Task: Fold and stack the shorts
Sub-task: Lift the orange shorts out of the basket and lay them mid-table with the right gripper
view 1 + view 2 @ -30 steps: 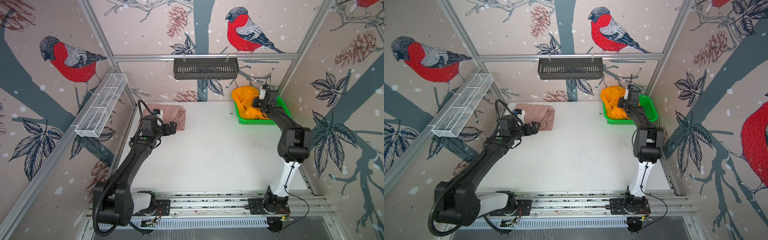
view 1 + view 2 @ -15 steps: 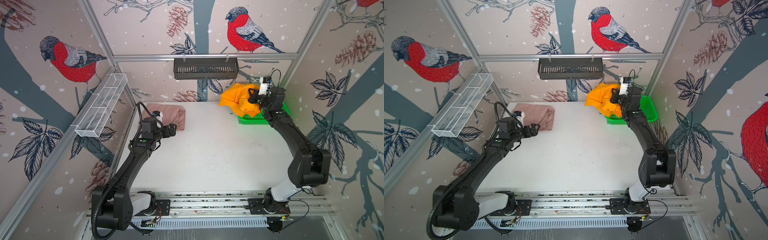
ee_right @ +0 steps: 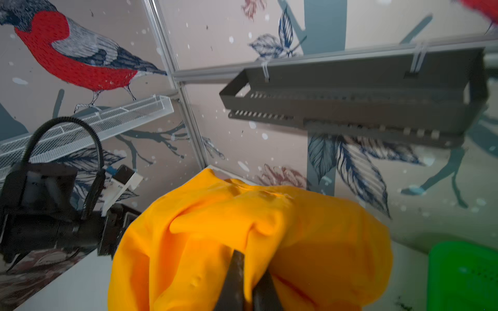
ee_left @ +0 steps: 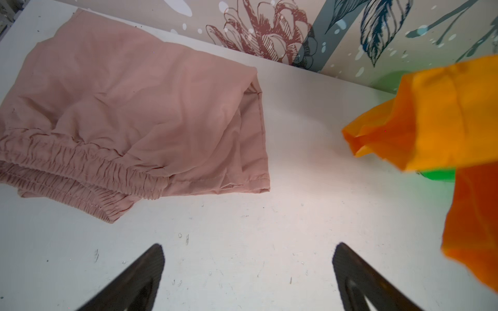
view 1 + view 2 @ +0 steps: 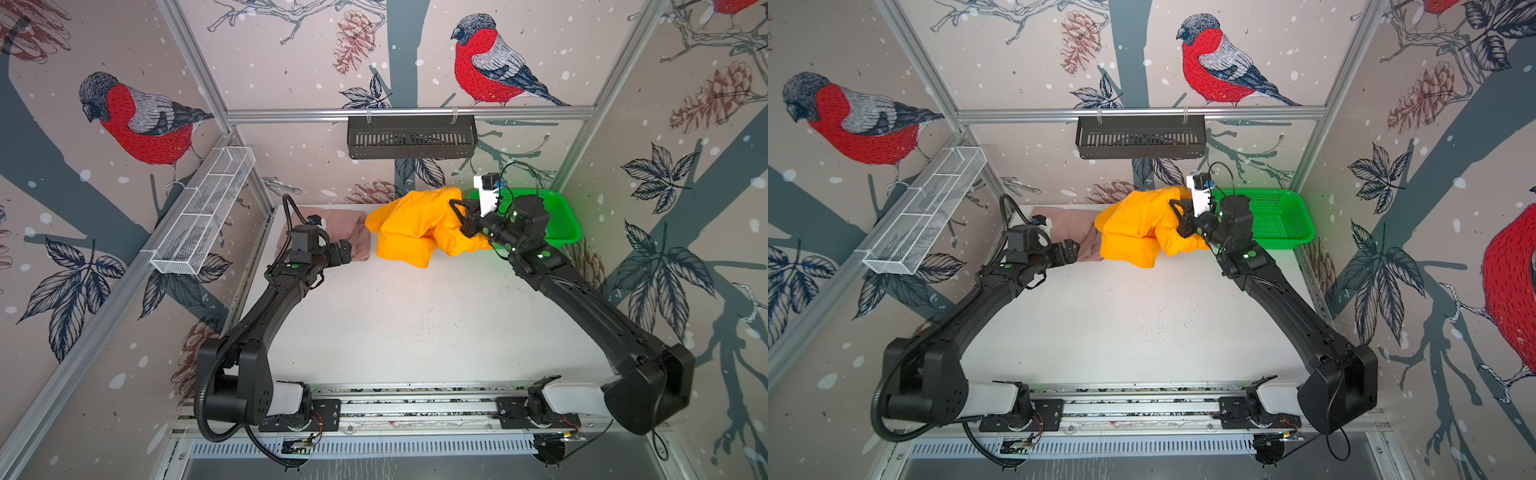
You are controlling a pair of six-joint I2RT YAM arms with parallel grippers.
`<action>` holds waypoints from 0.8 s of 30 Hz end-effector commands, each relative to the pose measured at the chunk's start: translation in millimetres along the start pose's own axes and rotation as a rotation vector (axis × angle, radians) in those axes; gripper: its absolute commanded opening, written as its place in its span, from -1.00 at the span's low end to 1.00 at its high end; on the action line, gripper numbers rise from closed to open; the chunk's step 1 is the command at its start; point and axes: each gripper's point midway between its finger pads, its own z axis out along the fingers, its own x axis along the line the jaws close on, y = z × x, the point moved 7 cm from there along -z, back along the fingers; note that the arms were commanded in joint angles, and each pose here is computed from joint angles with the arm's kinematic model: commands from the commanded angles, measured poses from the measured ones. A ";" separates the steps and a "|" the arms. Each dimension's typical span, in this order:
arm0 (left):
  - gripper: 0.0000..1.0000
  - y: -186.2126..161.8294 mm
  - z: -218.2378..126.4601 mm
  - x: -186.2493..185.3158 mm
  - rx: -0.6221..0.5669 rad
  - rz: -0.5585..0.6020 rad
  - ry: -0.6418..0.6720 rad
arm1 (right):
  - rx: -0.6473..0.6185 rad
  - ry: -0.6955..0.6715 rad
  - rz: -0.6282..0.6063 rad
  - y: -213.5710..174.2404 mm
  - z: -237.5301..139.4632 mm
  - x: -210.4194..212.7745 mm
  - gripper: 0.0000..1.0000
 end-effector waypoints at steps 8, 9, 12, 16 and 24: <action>0.96 12.8 77.5 19.8 0.074 0.086 0.163 | 0.337 0.002 0.149 -139.8 -2.0 -9.7 -0.96; 0.96 13.8 87.6 22.0 0.104 0.101 0.182 | 0.361 -0.008 0.153 -148.2 -3.2 -11.4 -0.96; 0.96 16.0 115.1 28.8 0.167 0.118 0.232 | 0.437 -0.027 0.163 -167.5 -4.6 -14.2 -0.96; 0.96 9.9 152.1 35.4 0.236 0.140 0.250 | 0.514 -0.041 0.183 -184.6 -9.3 -16.2 -0.95; 0.96 -5.5 194.3 59.1 0.338 0.160 0.396 | 0.539 0.013 0.236 -194.3 -5.4 -6.3 -0.89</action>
